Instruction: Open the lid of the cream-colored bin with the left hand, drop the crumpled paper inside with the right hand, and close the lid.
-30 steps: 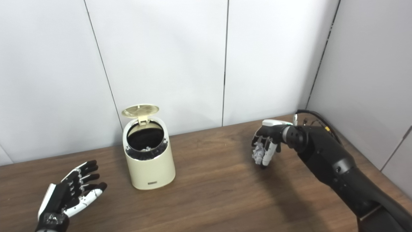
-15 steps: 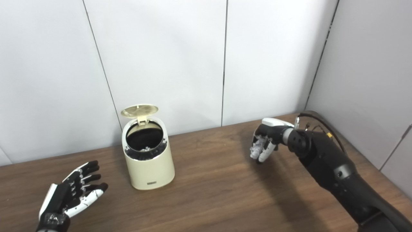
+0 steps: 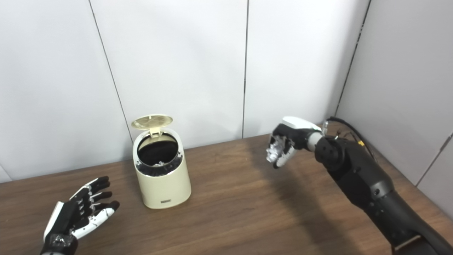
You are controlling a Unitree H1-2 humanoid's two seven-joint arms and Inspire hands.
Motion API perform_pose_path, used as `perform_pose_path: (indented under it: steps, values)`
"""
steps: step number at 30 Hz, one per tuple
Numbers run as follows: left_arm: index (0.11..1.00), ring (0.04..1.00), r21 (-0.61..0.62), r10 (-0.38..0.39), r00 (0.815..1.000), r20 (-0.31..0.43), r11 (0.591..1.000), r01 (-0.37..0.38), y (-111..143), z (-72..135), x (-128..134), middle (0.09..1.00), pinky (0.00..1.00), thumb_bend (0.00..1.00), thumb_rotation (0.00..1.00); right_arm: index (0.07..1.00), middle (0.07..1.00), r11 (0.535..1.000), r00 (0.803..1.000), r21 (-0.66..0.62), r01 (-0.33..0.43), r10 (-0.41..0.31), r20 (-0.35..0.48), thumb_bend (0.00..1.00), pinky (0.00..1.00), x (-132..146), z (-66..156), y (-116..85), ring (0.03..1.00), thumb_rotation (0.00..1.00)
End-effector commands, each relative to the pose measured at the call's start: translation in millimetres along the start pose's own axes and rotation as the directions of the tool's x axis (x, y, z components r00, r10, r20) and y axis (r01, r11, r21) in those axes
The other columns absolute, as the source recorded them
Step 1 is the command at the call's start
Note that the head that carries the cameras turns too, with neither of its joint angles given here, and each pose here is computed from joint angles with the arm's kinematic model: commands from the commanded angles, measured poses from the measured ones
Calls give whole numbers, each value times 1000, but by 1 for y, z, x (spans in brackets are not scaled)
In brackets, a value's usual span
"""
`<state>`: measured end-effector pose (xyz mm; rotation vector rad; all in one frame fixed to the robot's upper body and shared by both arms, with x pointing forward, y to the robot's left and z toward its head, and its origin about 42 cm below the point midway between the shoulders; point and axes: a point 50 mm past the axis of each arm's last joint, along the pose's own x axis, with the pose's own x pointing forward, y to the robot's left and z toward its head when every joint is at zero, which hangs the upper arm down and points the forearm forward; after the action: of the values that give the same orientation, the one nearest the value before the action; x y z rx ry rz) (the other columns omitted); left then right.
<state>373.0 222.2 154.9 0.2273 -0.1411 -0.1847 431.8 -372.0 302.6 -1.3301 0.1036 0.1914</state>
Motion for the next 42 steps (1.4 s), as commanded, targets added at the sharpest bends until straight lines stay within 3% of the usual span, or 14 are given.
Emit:
perform_pose_path:
  steps: [1, 13, 18, 24, 27, 29, 31, 35, 39, 42]
  values:
    - [860, 782, 3, 13, 998, 64, 1000, -14, 0, 16, 10, 844, 685, 623, 173, 518, 509, 993, 994, -44, 106, -104, 44, 514, 370, -4, 21, -38, 394, 0]
    - [860, 783, -28, 14, 999, 53, 1000, -12, -14, 12, 13, 844, 688, 620, 132, 496, 508, 988, 984, -46, 148, -142, 105, 518, 380, -6, 82, -46, 418, 0]
    - [852, 774, -27, 12, 998, 57, 1000, -11, -21, 10, 15, 836, 682, 632, 126, 499, 504, 985, 969, -53, 165, -152, 195, 519, 375, -4, 103, -47, 415, 0]
    - [847, 774, -26, 18, 998, 54, 1000, -16, -27, 8, 17, 832, 674, 668, 185, 479, 492, 983, 956, -44, 177, -162, 245, 521, 426, -3, 131, -47, 445, 0]
    - [847, 773, -20, 20, 998, 51, 1000, -19, -28, 8, 17, 830, 671, 675, 211, 475, 483, 977, 944, -49, 206, -186, 274, 521, 514, -2, 144, -45, 471, 0]
    - [848, 779, -21, 20, 999, 51, 1000, -19, -29, 9, 17, 832, 690, 676, 214, 483, 489, 979, 939, -4, 206, -197, 282, 521, 401, -2, 150, -43, 438, 0]
    - [849, 781, -24, 21, 999, 50, 1000, -20, -30, 9, 18, 832, 698, 676, 213, 485, 491, 978, 934, 26, 208, -207, 290, 521, 371, -2, 156, -42, 429, 0]
    - [853, 788, -27, 19, 999, 50, 999, -18, -31, 8, 18, 834, 728, 668, 196, 474, 502, 973, 927, 54, 226, -231, 295, 520, 358, -2, 172, -39, 431, 0]
    - [855, 792, -22, 17, 999, 50, 1000, -16, -32, 8, 19, 836, 725, 674, 213, 472, 493, 968, 924, 51, 246, -250, 288, 522, 420, 0, 185, -36, 445, 0]
    - [856, 793, -23, 16, 999, 51, 1000, -15, -34, 8, 19, 838, 716, 676, 217, 481, 498, 964, 919, 95, 249, -266, 292, 520, 361, 2, 193, -33, 423, 0]
